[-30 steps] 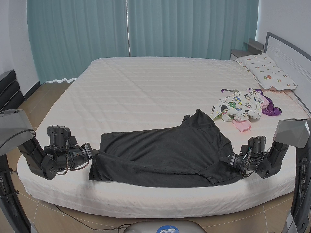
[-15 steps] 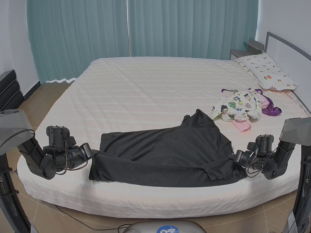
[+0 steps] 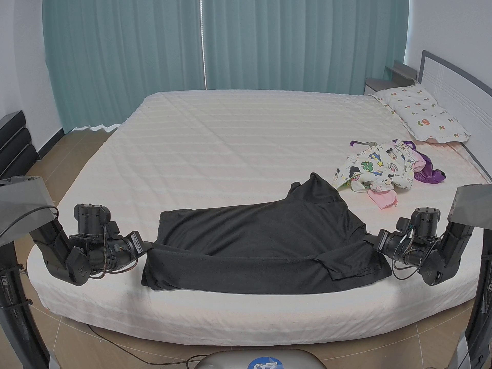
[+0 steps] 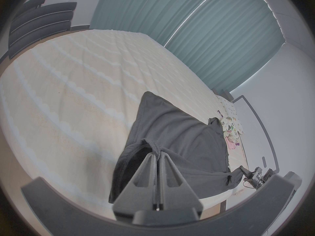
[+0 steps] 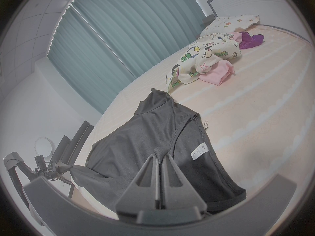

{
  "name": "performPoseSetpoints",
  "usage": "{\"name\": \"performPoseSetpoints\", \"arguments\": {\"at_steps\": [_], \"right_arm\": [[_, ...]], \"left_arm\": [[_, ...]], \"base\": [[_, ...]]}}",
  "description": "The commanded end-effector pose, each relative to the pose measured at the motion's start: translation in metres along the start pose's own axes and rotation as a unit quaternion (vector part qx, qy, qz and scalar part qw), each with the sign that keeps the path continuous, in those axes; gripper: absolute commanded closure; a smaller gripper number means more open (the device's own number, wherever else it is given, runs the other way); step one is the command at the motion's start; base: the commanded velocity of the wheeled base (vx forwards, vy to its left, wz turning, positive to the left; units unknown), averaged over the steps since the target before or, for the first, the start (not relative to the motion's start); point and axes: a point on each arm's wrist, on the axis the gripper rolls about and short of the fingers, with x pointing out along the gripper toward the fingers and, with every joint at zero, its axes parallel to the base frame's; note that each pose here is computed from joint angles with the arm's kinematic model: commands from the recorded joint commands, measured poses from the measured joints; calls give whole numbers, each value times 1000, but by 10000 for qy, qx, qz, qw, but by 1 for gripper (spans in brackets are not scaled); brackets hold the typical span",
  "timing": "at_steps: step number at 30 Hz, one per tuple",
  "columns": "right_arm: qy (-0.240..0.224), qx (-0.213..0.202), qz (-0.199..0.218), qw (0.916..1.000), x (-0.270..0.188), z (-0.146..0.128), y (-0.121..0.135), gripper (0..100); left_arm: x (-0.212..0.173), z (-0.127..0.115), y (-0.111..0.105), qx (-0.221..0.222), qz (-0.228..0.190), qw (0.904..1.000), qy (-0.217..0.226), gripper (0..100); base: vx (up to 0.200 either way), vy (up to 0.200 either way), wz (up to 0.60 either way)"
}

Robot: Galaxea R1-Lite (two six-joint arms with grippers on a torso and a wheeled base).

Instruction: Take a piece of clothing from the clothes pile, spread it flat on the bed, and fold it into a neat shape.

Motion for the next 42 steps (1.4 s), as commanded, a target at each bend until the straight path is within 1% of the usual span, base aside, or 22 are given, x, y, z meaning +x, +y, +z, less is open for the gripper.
{"name": "performPoseSetpoints", "arguments": {"at_steps": [1,8,14,19,23,27,30,39,42], "right_arm": [[-44,-39,47,10000,2,2,3,100],[-39,-23,28,10000,7,1,0,100],[111,36,-12,9999,22,-11,-8,100],[27,256,67,9996,28,-11,-4,100],[37,273,70,9996,32,-13,-7,100],[14,277,75,9996,34,-12,-7,100],[-48,368,62,9993,34,-9,-8,100],[-55,460,17,9989,36,-9,-13,100],[-99,470,-98,9988,37,-10,-15,100]], "left_arm": [[3,-1,8,-75,79,9999,45,100],[4,-1,10,-217,98,9997,53,100],[14,-5,16,-265,159,9994,155,100],[22,-7,20,-291,198,9992,199,100],[27,-8,23,-338,227,9989,214,100],[32,-5,24,-491,240,9984,159,100],[35,-4,24,-607,229,9978,138,100],[40,-6,27,-617,275,9976,177,100],[42,-6,29,-617,338,9974,123,100]], "base": [[0,0,0],[0,0,0],[0,0,0],[0,0,0],[0,0,0],[0,0,0],[0,0,0],[0,0,0],[0,0,0]]}}
